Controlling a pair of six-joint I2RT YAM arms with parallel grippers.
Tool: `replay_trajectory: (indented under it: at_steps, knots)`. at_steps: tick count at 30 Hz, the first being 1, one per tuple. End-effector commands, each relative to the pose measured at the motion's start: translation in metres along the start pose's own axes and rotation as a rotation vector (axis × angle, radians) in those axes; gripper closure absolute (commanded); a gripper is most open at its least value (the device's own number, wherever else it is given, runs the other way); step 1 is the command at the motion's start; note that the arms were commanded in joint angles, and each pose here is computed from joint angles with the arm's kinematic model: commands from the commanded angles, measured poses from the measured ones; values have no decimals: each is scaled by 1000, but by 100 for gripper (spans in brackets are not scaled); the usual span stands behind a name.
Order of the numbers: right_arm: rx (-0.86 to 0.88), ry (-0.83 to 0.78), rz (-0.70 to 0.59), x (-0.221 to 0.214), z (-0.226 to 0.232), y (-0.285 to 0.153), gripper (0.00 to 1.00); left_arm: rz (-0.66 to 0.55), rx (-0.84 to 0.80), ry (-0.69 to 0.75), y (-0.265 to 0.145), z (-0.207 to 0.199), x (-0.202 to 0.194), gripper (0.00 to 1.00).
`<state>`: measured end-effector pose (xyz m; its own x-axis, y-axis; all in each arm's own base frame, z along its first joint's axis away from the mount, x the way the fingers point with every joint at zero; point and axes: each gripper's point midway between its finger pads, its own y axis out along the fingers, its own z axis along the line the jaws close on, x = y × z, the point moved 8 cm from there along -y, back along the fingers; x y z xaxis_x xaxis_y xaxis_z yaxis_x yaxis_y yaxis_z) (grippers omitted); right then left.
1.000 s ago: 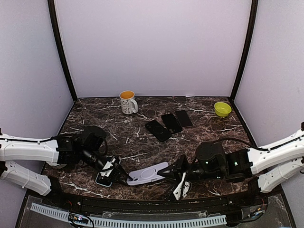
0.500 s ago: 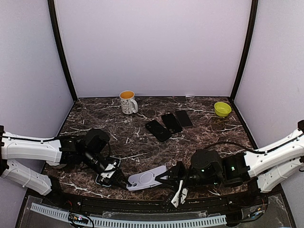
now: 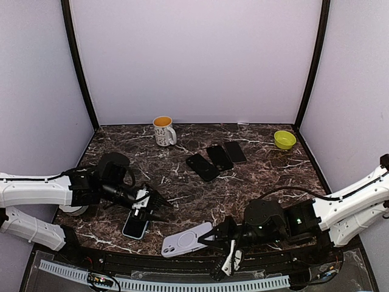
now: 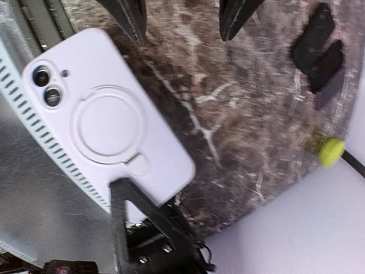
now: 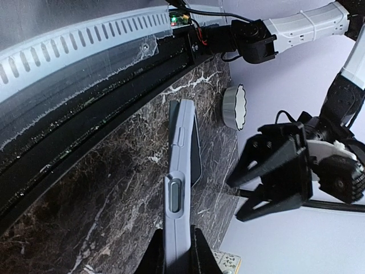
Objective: Take the phone out of the phone case
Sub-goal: Remove the top left corner of the phone from the phone case.
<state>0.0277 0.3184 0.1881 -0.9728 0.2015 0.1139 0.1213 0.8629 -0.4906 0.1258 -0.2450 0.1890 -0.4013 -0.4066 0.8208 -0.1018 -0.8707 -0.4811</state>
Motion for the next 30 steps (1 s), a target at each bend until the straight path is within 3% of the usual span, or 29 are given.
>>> replay_trajectory:
  at_steps: [1,7,16,22,30]
  knots:
    - [-159,158,-7,-4,-23,-13,100,-71,257,112,-28,31,26,50]
    - [-355,503,67,-40,-57,-35,100,-108,432,170,-54,42,32,43]
    - [-769,1035,-26,-95,-102,-97,100,-161,621,189,-75,53,38,43]
    - [-902,1196,-108,-106,-110,-120,100,-169,772,168,-87,64,41,40]
    - [-986,1353,-236,-114,-118,-133,100,-222,730,141,-85,59,41,32]
